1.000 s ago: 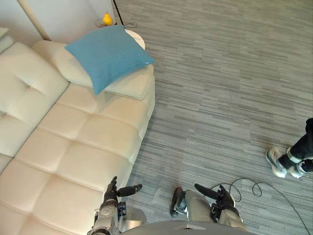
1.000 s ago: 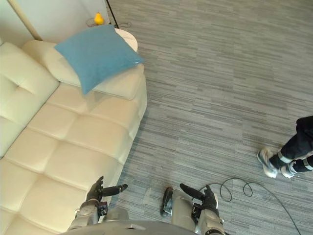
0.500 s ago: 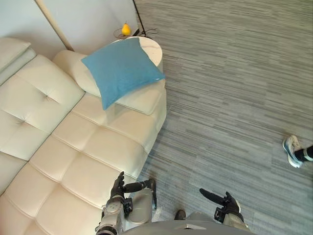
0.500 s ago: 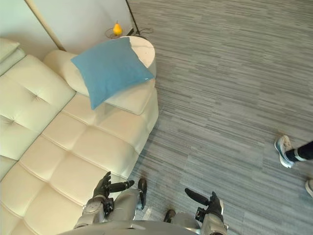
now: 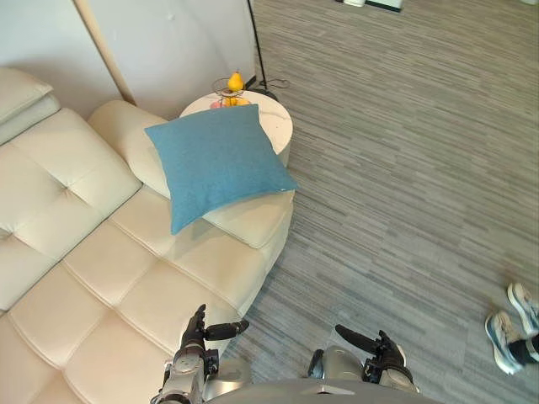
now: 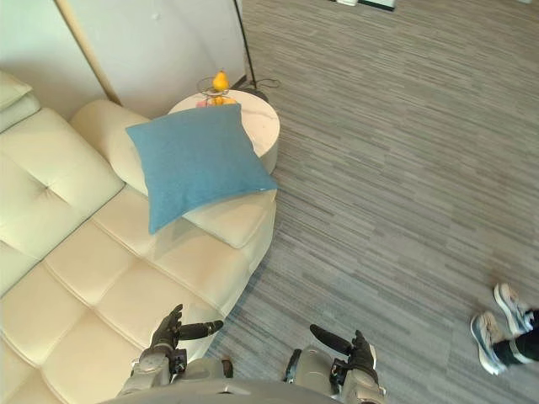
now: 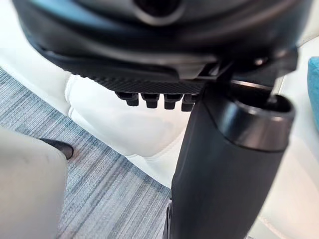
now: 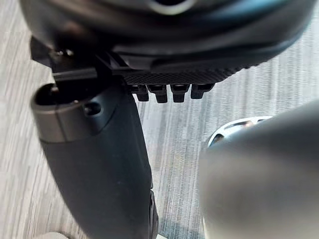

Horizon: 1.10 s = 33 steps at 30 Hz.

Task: Pick up cushions and gather them together orderly.

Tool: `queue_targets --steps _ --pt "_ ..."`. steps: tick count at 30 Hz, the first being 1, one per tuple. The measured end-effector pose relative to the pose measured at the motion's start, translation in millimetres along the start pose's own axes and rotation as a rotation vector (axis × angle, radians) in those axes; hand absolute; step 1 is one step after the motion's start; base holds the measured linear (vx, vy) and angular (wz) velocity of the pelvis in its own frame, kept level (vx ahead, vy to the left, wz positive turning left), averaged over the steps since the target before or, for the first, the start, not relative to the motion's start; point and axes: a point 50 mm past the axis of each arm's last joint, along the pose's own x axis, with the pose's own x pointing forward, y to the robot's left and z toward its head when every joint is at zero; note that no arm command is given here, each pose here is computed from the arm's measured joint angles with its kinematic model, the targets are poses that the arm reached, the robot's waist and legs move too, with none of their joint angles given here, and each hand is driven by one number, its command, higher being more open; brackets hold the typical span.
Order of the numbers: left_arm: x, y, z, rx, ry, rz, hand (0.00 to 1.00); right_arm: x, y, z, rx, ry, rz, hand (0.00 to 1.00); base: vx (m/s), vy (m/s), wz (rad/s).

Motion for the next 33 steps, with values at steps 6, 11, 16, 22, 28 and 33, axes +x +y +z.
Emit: queue_targets --steps 6,11,16,22,28,33 --pt "-2 1 -6 -0.004 0.017 0.007 1.0 0 2 9 -0.013 -0.046 0.015 1.0 0.3 -0.172 0.75" --pt "-3 -10 -9 -0.036 0.035 -0.009 1.0 2 -5 13 0.002 -0.062 -0.004 1.0 0.22 -0.356 0.54" --pt "-3 -12 -6 -0.107 0.022 0.007 1.0 0 -9 8 0.009 -0.061 -0.013 1.0 0.12 -0.183 0.84" --pt "-4 -15 -6 -0.111 0.017 0.0 1.0 -1 -10 7 0.049 -0.055 -0.019 1.0 0.12 0.047 0.65" --pt "-3 -7 -8 -0.084 0.028 0.013 1.0 -2 -6 -4 0.048 -0.006 -0.01 1.0 0.16 0.091 0.3" --pt "-2 2 -12 -0.036 0.044 0.017 1.0 -3 -7 -10 0.065 0.01 -0.012 1.0 0.1 0.034 0.63"
